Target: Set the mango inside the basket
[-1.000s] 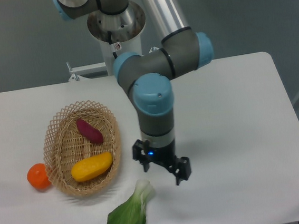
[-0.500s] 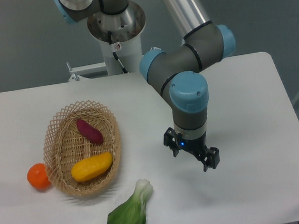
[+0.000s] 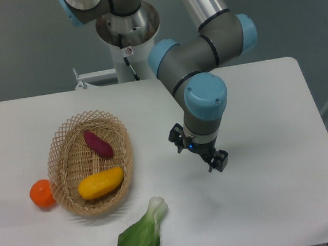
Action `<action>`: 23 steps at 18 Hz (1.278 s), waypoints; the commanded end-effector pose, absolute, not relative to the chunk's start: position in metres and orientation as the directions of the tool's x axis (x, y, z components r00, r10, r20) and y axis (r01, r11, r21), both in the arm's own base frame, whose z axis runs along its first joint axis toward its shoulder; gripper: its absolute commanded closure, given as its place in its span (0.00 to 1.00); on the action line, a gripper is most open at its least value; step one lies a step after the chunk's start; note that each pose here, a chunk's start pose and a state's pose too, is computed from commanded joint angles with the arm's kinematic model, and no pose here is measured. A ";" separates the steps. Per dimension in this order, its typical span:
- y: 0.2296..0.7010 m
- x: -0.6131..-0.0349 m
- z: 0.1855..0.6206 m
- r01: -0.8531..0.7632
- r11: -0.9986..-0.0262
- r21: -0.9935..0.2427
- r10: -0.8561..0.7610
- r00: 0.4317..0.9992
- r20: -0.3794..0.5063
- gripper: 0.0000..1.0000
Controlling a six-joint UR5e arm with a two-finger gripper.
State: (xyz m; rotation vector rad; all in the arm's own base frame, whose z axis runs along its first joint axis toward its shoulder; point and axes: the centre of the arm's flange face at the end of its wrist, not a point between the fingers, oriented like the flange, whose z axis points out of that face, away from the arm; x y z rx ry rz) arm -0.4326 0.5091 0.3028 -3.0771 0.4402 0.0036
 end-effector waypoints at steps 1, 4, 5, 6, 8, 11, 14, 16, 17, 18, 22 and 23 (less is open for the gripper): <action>0.500 -0.451 0.309 -0.281 -0.959 -0.042 -0.280 0.960 -0.021 0.00; 0.497 -0.459 0.307 -0.319 -0.947 -0.038 -0.318 0.948 -0.028 0.00; 0.489 -0.472 0.298 -0.320 -0.947 -0.033 -0.319 0.947 -0.022 0.00; 0.475 -0.494 0.291 -0.310 -0.950 -0.035 -0.309 0.950 -0.032 0.00; 0.461 -0.518 0.293 -0.297 -0.954 -0.047 -0.293 0.953 -0.079 0.00; 0.450 -0.529 0.292 -0.277 -0.960 -0.047 -0.272 0.958 -0.085 0.00; 0.443 -0.538 0.295 -0.264 -0.963 -0.049 -0.259 0.961 -0.094 0.00; 0.439 -0.540 0.295 -0.261 -0.964 -0.048 -0.256 0.962 -0.094 0.00; 0.438 -0.541 0.295 -0.261 -0.964 -0.048 -0.256 0.962 -0.094 0.00; 0.438 -0.541 0.296 -0.261 -0.964 -0.049 -0.256 0.962 -0.097 0.00; 0.439 -0.542 0.298 -0.261 -0.964 -0.050 -0.255 0.961 -0.102 0.00; 0.439 -0.542 0.299 -0.261 -0.964 -0.050 -0.255 0.961 -0.103 0.00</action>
